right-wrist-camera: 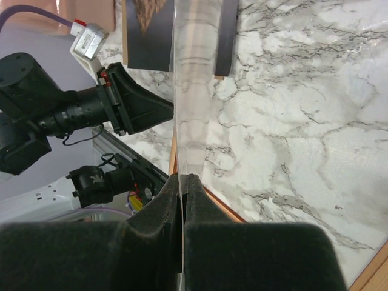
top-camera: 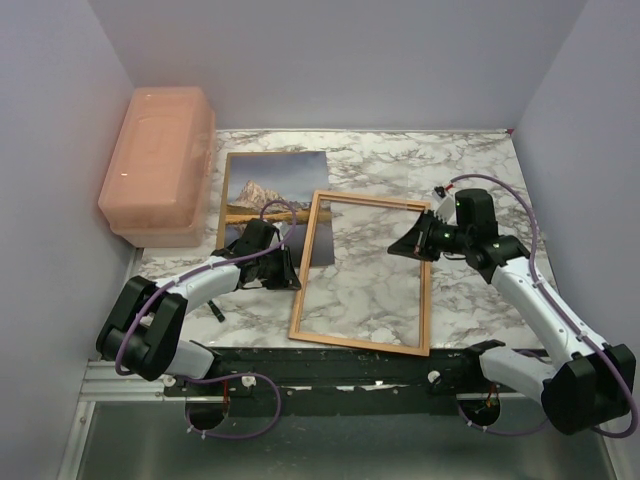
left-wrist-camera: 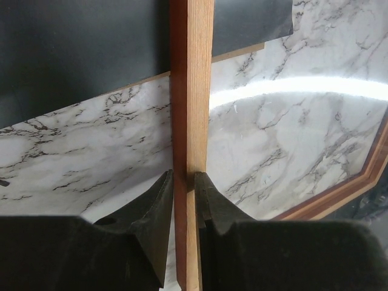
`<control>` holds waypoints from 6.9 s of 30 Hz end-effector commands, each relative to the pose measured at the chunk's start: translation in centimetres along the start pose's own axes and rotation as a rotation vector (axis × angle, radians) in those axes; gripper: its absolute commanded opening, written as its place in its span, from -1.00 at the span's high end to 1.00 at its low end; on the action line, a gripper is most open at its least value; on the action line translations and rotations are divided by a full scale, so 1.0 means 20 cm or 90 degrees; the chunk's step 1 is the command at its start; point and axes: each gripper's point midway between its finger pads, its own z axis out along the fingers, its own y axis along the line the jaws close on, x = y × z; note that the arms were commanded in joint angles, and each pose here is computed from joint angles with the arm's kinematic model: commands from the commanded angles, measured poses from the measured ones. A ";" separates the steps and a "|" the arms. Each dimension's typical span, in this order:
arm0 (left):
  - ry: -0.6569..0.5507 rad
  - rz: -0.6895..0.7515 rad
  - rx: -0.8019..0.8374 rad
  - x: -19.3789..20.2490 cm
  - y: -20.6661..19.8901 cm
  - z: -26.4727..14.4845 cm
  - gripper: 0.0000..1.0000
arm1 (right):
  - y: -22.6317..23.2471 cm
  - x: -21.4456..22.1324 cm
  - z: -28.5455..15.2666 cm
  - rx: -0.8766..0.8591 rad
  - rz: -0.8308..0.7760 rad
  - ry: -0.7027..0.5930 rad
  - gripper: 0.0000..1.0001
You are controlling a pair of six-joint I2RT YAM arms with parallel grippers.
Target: Put the photo into the frame
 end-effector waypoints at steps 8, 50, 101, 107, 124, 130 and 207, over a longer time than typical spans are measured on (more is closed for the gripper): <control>0.021 0.008 -0.042 0.04 0.09 0.03 0.58 | -0.07 0.05 0.02 0.036 0.010 0.033 0.99; 0.021 0.011 -0.037 0.04 0.08 0.04 0.61 | 0.20 -0.01 -0.07 -0.094 0.045 -0.008 0.99; 0.030 0.011 -0.036 0.05 0.09 0.04 0.63 | -0.12 0.07 -0.04 0.082 0.010 0.017 0.99; 0.032 0.012 -0.035 0.05 0.08 0.05 0.63 | -0.18 0.07 -0.02 0.115 0.002 0.023 0.99; 0.033 0.012 -0.033 0.05 0.08 0.05 0.66 | -0.31 0.08 0.05 0.155 -0.008 0.027 0.88; 0.033 0.013 -0.032 0.06 0.08 0.05 0.66 | -0.35 0.09 0.06 0.168 -0.013 0.026 0.43; 0.029 0.020 -0.023 0.05 0.07 0.04 0.66 | -0.72 0.16 0.07 0.438 -0.020 0.008 -1.00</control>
